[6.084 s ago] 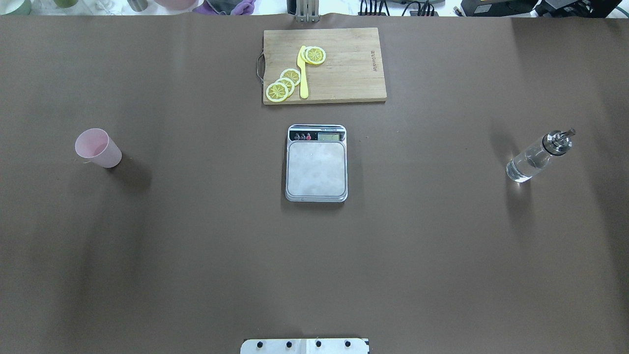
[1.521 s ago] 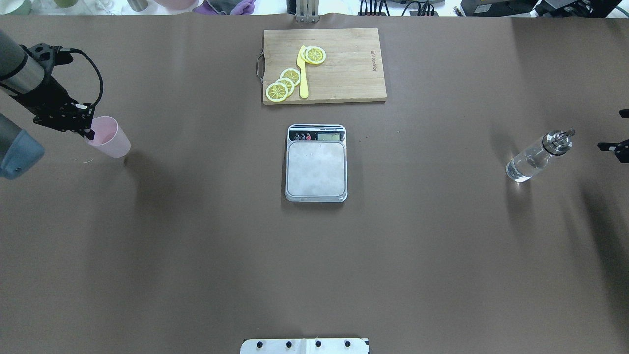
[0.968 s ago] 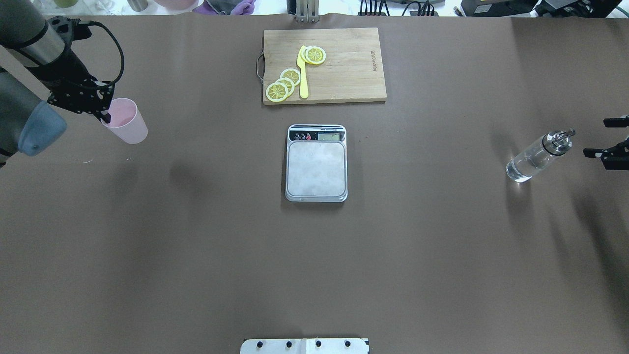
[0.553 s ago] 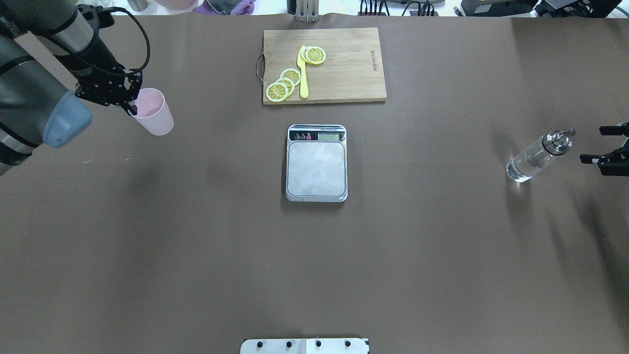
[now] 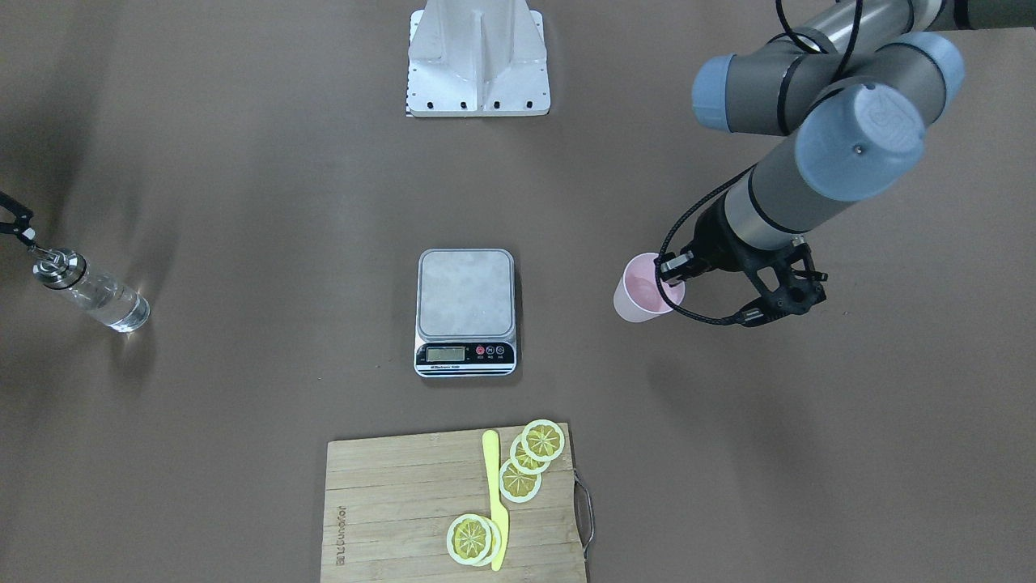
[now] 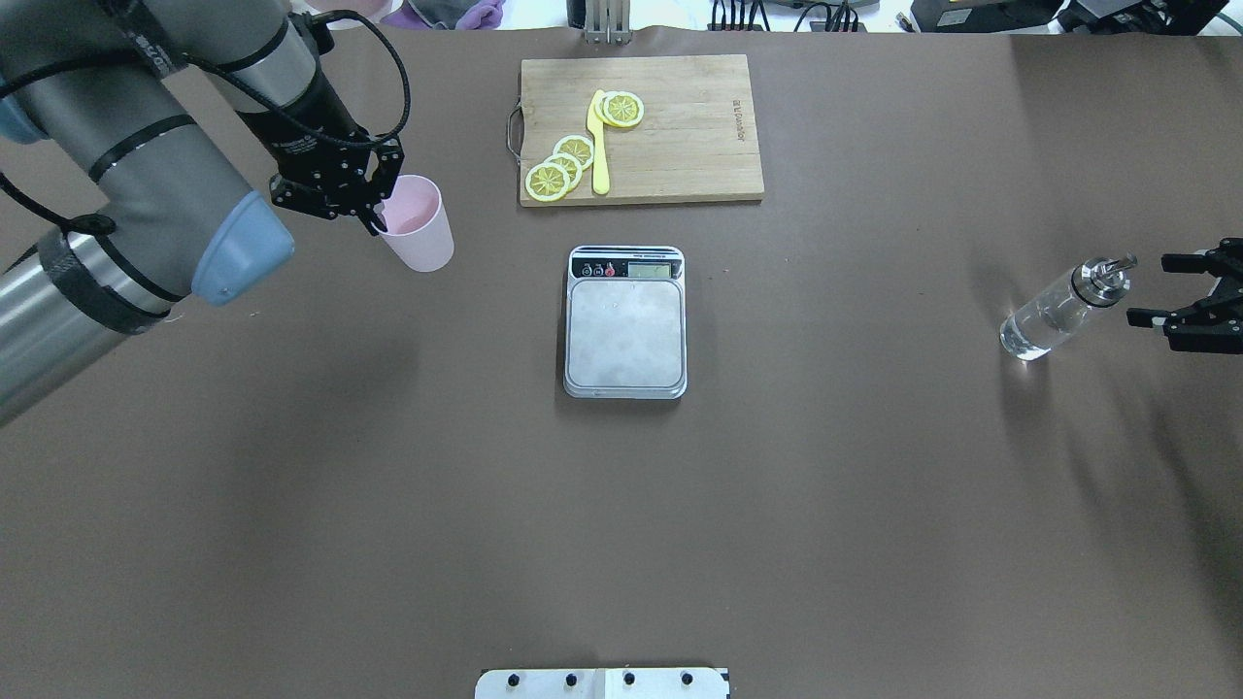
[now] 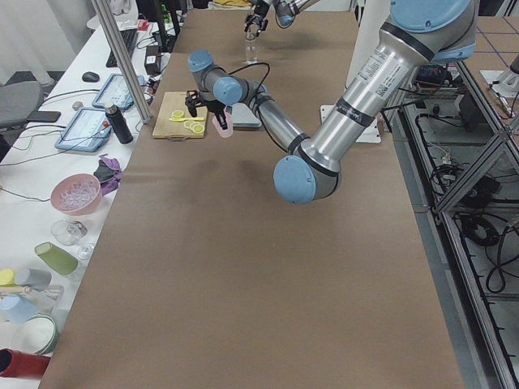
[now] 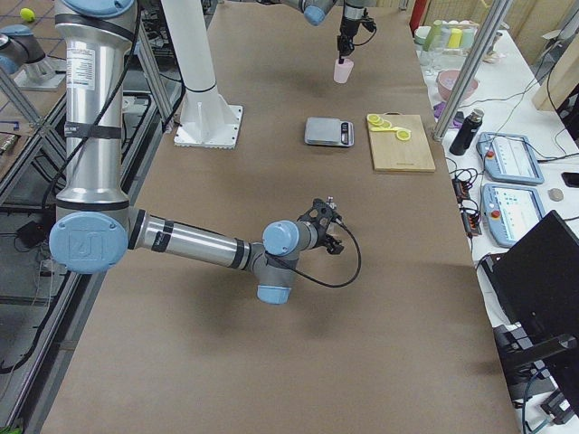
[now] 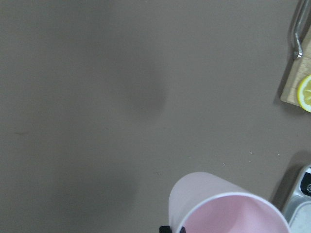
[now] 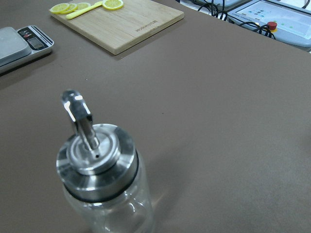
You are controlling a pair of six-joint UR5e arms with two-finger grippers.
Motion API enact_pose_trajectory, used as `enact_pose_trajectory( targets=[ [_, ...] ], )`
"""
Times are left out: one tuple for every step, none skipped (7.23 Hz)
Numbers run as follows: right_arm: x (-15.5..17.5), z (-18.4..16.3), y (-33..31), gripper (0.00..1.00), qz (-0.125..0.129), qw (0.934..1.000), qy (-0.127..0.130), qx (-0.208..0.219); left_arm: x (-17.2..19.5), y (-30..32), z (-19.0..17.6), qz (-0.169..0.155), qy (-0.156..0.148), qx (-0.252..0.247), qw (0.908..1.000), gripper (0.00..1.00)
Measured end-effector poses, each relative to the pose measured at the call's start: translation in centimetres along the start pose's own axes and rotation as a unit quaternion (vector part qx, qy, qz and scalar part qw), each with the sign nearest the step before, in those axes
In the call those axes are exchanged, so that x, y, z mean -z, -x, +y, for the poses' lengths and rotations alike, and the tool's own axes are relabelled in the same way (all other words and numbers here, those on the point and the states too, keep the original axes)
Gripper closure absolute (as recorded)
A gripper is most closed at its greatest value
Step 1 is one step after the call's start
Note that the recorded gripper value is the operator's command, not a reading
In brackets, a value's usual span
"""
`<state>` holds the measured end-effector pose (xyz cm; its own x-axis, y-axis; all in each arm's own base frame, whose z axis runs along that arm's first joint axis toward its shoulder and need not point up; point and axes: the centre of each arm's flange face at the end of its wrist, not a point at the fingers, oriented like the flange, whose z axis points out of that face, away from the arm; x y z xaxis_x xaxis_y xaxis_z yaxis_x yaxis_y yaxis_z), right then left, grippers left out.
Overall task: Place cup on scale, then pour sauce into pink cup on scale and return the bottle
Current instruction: 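Carry the pink cup onto the scale while the right gripper grasps the bottle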
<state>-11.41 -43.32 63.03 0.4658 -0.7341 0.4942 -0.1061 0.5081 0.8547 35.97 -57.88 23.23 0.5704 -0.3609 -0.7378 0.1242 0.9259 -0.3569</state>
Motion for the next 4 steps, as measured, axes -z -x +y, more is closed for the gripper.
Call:
enact_pose_trajectory(
  targets=[
    [-0.4, -0.3, 0.1, 0.00, -0.003, 1.0000, -0.005, 0.000, -0.6, -2.0, 1.6, 0.003, 0.007, 0.007, 1.0000, 1.00],
    [-0.7, -0.5, 0.4, 0.00, -0.008, 0.9999, -0.009, -0.006, -0.9, -4.1, 2.8, 0.005, 0.012, 0.014, 0.9998, 1.00],
    [-1.3, -0.4, 0.8, 0.00, -0.018, 0.9997, -0.013, -0.014, -1.1, -6.3, 3.4, 0.008, 0.015, 0.025, 0.9995, 1.00],
    [-2.2, -0.2, 1.0, 0.00, -0.024, 0.9994, -0.016, -0.020, -1.5, -8.2, 3.6, 0.012, 0.016, 0.037, 0.9991, 1.00]
  ],
)
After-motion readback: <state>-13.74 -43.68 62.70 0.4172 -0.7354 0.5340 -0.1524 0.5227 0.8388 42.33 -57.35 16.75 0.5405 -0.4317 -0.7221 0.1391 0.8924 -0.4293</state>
